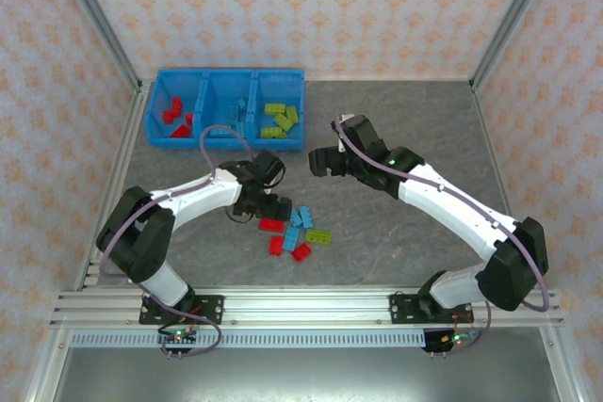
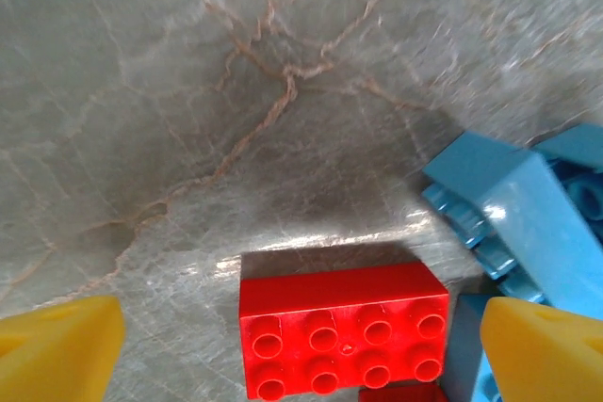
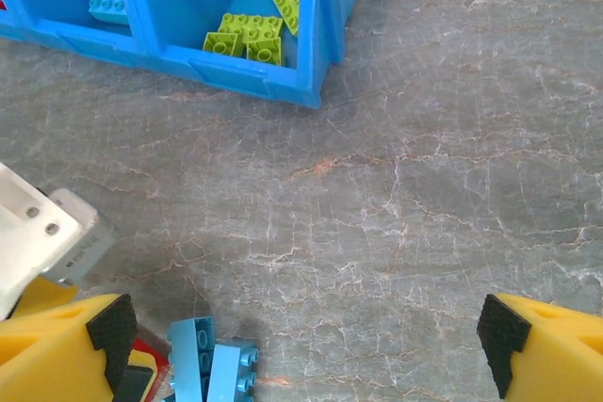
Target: Sort the legos into containers by color
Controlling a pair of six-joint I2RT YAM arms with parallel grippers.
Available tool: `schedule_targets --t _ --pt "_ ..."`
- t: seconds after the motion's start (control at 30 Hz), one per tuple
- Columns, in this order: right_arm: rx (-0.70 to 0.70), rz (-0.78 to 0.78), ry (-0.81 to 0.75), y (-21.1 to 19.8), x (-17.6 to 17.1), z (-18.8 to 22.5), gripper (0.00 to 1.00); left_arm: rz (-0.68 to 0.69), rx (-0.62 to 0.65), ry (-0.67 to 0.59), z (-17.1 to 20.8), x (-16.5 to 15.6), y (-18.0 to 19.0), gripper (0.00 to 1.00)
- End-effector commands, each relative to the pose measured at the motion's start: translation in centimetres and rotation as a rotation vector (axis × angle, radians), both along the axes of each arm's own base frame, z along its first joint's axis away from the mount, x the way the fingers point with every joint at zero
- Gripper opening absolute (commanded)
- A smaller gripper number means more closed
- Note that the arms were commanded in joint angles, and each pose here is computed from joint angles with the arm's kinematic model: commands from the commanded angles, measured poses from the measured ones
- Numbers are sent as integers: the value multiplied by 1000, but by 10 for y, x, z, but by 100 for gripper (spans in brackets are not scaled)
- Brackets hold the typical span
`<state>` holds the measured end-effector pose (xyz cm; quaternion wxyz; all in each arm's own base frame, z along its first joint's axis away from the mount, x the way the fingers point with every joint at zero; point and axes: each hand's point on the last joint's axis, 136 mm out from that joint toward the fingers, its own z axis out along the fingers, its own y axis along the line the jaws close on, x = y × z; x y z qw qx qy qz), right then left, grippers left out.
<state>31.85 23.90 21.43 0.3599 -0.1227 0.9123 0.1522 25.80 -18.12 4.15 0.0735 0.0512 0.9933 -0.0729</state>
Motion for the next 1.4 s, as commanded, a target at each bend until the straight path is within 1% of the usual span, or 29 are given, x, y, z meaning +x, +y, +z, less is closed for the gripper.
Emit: schedule_targets --t 0.0,0.1,0.17,0.27,0.4,0.5,0.57,0.63,0.77,0.83,0.93,1.0,1.1,1.17,1.23,1.33,1.37 --pt "14 -8 -11 3 5 6 96 -54 4 30 -10 -9 -8 97" --pt "11 -10 -7 2 5 4 96 -57 34 43 -21 -10 -6 95" --pt "9 -13 -3 2 5 3 96 -55 42 54 -27 -11 -5 92" --pt "10 -17 2 2 5 3 96 -47 69 64 -34 -12 0 84" --pt "16 -9 24 3 1 0 96 -35 85 64 -37 -13 4 66" --pt "27 37 79 10 -8 -6 96 -24 91 42 -34 -12 7 59" --pt "41 76 127 15 -17 -11 96 -12 93 7 -26 -9 10 54" --pt "65 127 176 23 -27 -13 95 -4 93 -43 -14 -4 13 53" --pt "120 200 256 36 -43 -16 94 55 74 -173 29 17 31 52" --pt "147 209 268 41 -44 -14 94 118 52 -243 54 34 47 52" --pt "177 186 253 44 -39 -11 94 265 24 -382 101 67 88 53" --pt "185 169 240 44 -35 -11 94 379 37 -489 134 92 123 53" --pt "181 157 238 44 -33 -12 94 537 65 -603 174 127 174 52" --pt "175 148 235 42 -32 -13 94 636 62 -639 190 152 205 52" --pt "164 138 234 40 -32 -14 94 723 92 -658 196 179 236 52" --pt "156 125 227 35 -33 -12 94 806 174 -623 187 214 275 52" --pt "154 123 224 33 -34 -11 94 821 179 -608 184 224 282 52"
